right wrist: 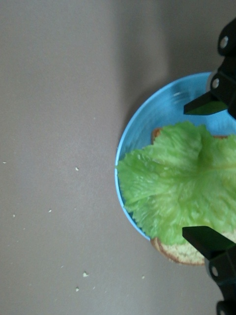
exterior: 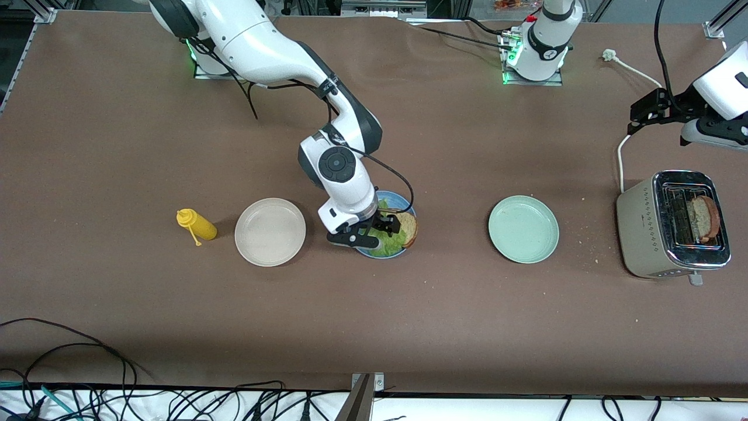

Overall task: Make sandwich in blue plate with both arms
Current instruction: 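Lower the lettuce onto the bread and open the right gripper, then move the right gripper back toward the yellow squeeze bottle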

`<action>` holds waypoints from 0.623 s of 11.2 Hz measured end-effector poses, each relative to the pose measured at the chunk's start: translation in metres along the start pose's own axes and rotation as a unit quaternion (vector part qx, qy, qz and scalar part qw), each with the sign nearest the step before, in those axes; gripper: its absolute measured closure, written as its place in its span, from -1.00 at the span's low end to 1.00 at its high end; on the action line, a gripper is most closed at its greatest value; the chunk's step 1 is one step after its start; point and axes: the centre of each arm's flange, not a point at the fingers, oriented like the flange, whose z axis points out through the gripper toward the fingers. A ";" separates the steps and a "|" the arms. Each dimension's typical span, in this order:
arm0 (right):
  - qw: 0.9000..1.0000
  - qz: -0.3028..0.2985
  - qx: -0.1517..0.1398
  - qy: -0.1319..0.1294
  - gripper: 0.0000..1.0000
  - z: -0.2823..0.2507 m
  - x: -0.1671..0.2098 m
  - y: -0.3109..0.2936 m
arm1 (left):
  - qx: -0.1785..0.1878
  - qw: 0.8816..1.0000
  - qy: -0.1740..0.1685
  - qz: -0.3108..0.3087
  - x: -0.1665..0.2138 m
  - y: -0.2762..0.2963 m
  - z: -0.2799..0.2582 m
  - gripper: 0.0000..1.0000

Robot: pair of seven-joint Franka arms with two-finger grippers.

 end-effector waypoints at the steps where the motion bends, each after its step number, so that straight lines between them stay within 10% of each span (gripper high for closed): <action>1: 1.000 -0.019 -0.009 -0.004 -1.00 -0.001 0.002 0.003 | 0.000 1.000 0.000 0.000 0.000 0.000 0.000 -1.00; 7: 0.984 -0.162 -0.050 -0.050 -1.00 -0.086 0.051 0.072 | 0.000 1.000 0.000 0.000 0.000 0.000 0.000 -1.00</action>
